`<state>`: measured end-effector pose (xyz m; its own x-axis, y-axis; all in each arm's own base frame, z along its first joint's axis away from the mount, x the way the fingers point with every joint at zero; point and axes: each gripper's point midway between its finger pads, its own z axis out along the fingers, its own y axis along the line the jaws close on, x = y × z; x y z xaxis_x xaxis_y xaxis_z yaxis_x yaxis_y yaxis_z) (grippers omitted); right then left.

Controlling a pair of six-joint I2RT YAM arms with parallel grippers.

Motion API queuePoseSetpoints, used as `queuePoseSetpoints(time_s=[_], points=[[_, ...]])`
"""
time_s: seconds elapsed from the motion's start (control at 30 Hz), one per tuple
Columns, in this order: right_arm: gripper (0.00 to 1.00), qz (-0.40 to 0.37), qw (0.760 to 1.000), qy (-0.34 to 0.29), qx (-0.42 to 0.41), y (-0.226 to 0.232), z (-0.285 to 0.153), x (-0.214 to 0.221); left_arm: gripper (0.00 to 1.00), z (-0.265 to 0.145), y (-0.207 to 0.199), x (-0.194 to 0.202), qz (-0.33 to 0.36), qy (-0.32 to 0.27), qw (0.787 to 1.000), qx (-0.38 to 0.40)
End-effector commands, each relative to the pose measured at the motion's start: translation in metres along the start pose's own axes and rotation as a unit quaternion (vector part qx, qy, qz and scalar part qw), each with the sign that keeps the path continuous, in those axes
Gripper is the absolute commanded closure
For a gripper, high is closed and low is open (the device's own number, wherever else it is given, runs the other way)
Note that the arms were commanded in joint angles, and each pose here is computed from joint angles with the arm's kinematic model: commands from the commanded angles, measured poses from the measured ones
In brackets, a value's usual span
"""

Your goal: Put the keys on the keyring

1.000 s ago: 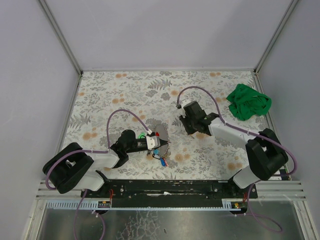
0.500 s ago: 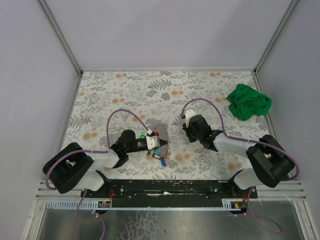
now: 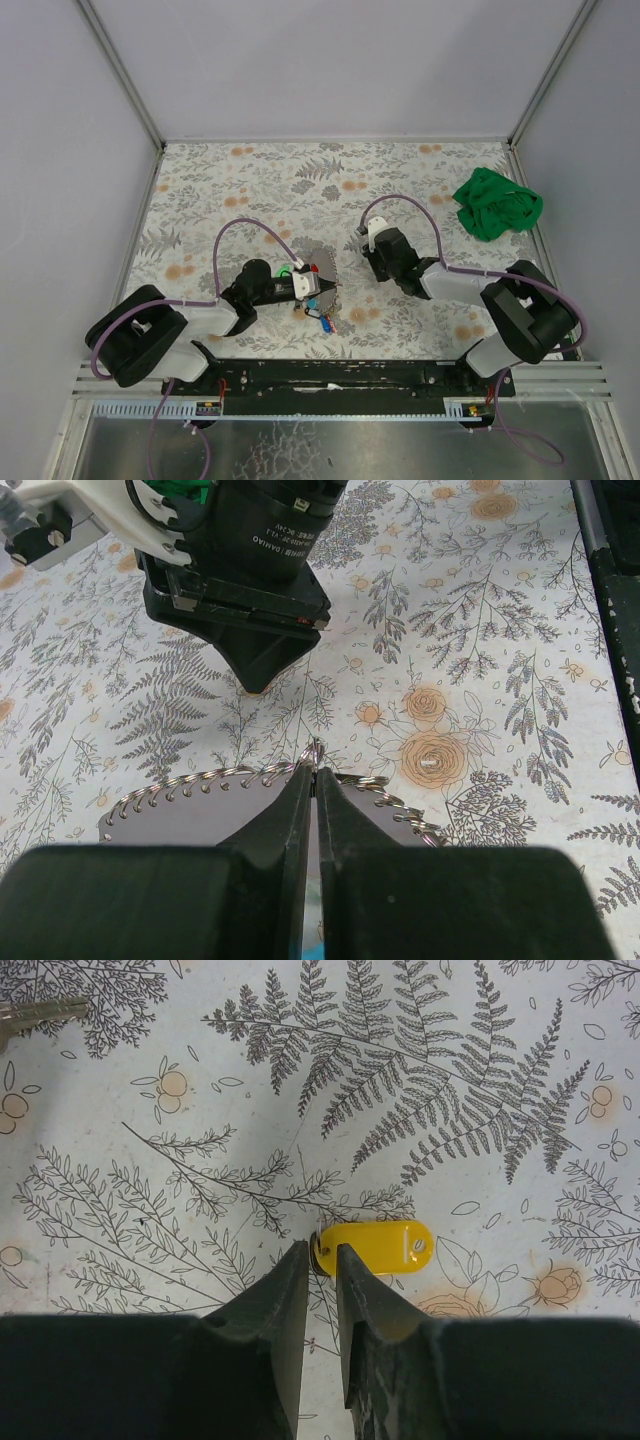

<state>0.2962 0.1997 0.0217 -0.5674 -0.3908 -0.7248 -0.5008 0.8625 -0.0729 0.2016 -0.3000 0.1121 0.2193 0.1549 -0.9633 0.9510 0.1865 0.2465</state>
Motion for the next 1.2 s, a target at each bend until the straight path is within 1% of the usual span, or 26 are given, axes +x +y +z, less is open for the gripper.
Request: queuePoseSetpoints(time_s=[0.0,0.3,0.4,0.53,0.57,0.63,0.73,0.9,1.0,1.17], points=[[0.76,-0.001,1.0,-0.027,0.004,0.002,0.003,-0.025,1.0,0.004,0.005,-0.021,0.021,-0.031,0.999,0.001],[0.82,-0.011,1.0,-0.014,0.02,-0.004,0.009,-0.017,1.0,0.004,0.004,-0.02,0.021,-0.031,0.999,0.003],[0.88,-0.014,1.0,-0.009,0.023,-0.005,0.009,-0.014,1.0,0.004,0.004,-0.02,0.02,-0.03,0.999,0.003],[0.99,-0.017,1.0,-0.016,0.014,-0.003,0.006,-0.018,1.0,0.004,0.004,-0.019,0.02,-0.03,0.999,0.004],[1.0,-0.019,1.0,-0.019,0.009,-0.001,0.004,-0.02,1.0,0.004,0.004,-0.02,0.02,-0.03,0.999,0.004],[1.0,-0.028,0.999,-0.029,-0.011,0.004,-0.002,-0.027,1.0,0.004,0.003,-0.019,0.021,-0.03,0.999,0.006],[1.0,-0.063,0.995,-0.042,-0.06,0.018,-0.014,-0.035,1.0,0.004,0.002,-0.02,0.023,-0.031,0.999,0.008],[1.0,-0.116,0.985,-0.054,-0.117,0.032,-0.038,-0.044,1.0,0.004,0.001,-0.02,0.024,-0.033,0.999,0.011],[1.0,-0.149,0.973,-0.067,-0.164,0.045,-0.054,-0.047,1.0,0.004,0.001,-0.021,0.025,-0.034,0.999,0.011],[1.0,-0.22,0.94,-0.109,-0.235,0.067,-0.08,-0.045,1.0,0.003,0.003,-0.02,0.024,-0.031,0.999,0.007]])
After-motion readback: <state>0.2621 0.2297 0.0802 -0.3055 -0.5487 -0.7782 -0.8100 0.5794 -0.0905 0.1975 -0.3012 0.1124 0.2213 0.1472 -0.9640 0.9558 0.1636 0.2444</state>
